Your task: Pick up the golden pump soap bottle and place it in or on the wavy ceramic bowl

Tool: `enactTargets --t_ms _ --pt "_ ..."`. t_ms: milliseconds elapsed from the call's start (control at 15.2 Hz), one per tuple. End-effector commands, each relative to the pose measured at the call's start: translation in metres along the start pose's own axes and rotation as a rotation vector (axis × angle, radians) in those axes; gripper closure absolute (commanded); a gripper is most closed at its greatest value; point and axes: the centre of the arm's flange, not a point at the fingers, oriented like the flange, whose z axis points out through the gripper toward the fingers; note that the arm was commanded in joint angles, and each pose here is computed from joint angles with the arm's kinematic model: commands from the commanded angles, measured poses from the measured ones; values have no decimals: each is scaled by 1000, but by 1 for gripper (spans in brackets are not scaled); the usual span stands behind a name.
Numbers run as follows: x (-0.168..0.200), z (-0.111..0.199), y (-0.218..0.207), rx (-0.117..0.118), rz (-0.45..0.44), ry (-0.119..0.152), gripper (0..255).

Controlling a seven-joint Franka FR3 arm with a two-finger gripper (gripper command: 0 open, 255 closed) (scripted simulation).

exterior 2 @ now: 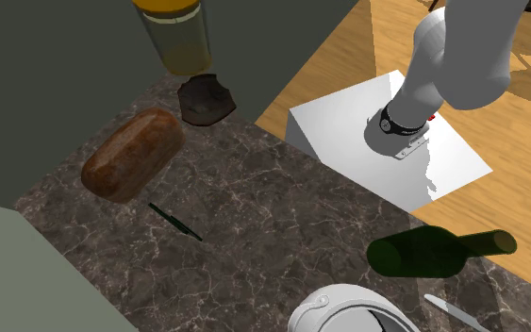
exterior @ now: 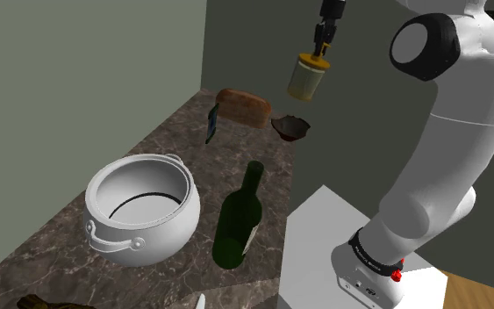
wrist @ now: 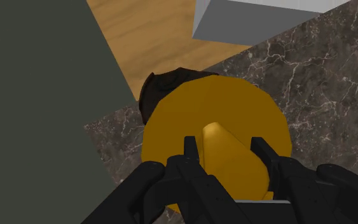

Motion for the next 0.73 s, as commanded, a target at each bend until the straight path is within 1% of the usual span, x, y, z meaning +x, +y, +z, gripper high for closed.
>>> enactTargets --t_ms 0,660 --pt "-3 3 12 -1 -2 1 255" --pt "4 55 14 -1 -2 1 255"
